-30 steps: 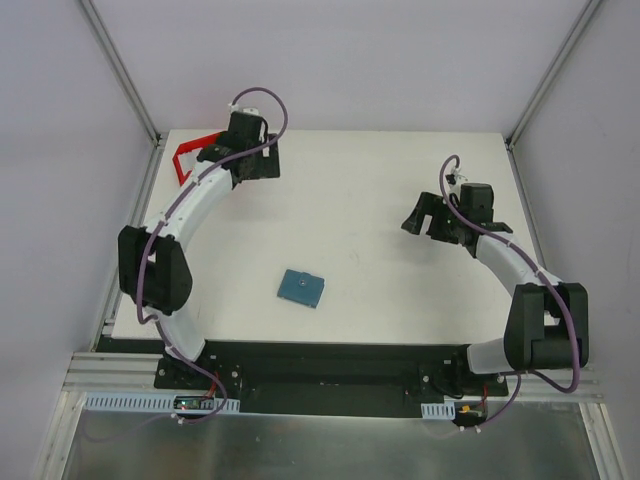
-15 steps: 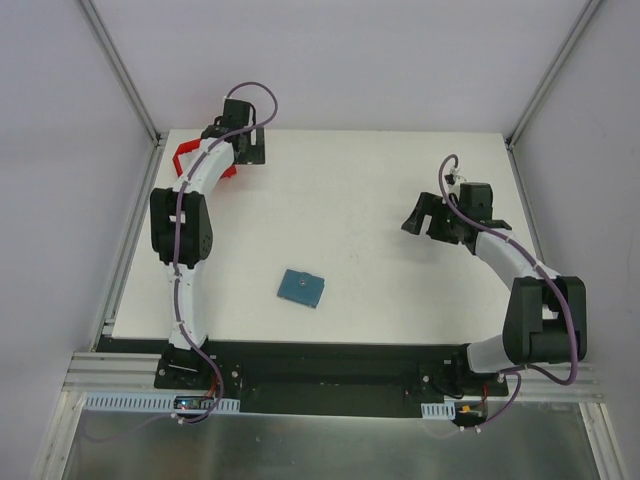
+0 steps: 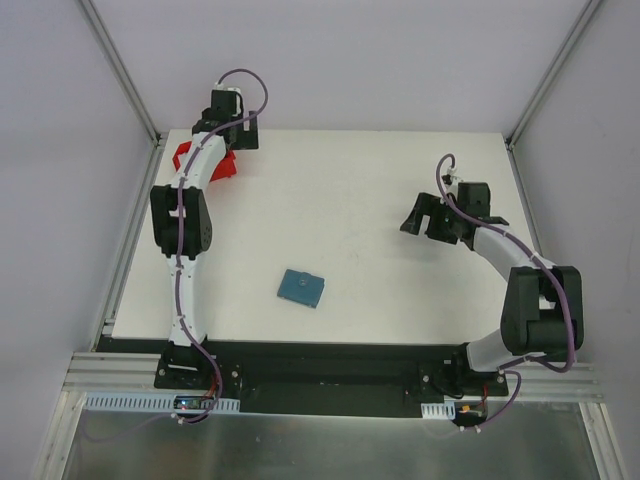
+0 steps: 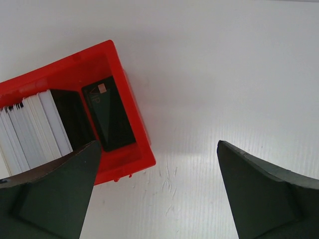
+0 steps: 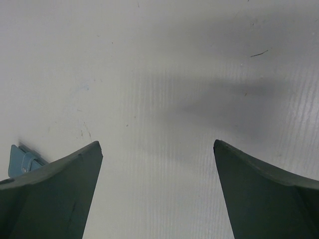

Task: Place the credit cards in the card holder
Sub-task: Move the storage box to the center of the board.

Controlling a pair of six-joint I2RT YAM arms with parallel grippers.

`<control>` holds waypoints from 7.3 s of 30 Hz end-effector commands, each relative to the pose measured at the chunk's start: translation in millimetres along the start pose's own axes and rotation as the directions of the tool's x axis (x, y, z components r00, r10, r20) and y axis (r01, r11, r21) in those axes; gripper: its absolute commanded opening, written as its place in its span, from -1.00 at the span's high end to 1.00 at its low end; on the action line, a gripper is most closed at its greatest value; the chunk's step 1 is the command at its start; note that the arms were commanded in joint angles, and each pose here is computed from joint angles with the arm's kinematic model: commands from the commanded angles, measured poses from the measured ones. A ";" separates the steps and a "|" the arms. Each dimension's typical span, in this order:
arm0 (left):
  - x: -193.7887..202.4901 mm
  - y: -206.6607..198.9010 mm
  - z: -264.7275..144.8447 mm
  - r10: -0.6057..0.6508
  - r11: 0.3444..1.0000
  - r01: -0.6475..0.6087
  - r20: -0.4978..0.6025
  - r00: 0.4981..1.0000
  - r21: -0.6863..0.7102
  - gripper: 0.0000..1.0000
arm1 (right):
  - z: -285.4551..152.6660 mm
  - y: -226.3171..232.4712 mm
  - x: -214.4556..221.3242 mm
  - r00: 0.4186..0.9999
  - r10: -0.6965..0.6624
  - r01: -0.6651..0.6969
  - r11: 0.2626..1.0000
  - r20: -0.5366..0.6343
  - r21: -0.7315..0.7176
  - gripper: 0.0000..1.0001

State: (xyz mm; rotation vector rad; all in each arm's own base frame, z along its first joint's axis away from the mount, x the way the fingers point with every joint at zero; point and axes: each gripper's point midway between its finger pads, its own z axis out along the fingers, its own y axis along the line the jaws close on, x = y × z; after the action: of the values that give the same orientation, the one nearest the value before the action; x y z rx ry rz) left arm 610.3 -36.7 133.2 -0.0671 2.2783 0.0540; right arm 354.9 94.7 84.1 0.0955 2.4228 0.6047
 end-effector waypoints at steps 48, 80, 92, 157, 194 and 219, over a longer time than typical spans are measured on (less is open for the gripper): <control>63.0 -91.2 -47.8 -0.091 0.952 0.138 -0.179 0.980 0.273 -0.84 | -0.3 11.4 -11.2 1.000 -0.013 0.014 0.998 0.005 -0.066 -0.89; 171.0 -283.6 -182.3 0.039 0.831 0.180 -0.379 0.925 0.526 -0.87 | -25.5 7.2 -9.5 0.996 0.052 -0.049 0.998 0.072 -0.033 -0.86; 137.1 -294.8 -217.8 0.044 0.817 0.107 -0.246 0.968 0.567 -0.96 | -33.9 15.0 -17.6 0.990 0.095 -0.090 0.994 0.104 -0.053 -0.86; 207.7 22.7 -211.8 -0.378 0.923 0.374 -0.032 0.925 -0.092 -0.98 | 103.5 165.0 6.2 0.992 -0.116 0.124 0.971 -0.053 0.204 0.11; 227.5 -34.0 -217.6 -0.329 0.908 0.365 -0.190 0.925 0.205 -0.98 | 82.2 120.1 1.9 0.928 -0.337 0.352 0.933 -0.161 0.078 0.48; 290.7 -85.8 -228.5 -0.256 0.915 0.336 -0.323 0.911 0.225 -0.98 | 90.5 114.3 -28.8 0.993 -0.107 0.114 0.986 -0.057 0.126 0.66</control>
State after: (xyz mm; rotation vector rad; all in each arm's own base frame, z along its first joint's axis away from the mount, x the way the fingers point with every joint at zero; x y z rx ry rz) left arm 252.4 -143.9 62.9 -0.2628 2.5198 -0.4844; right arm 402.2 230.1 66.8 -0.0868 2.5702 0.3946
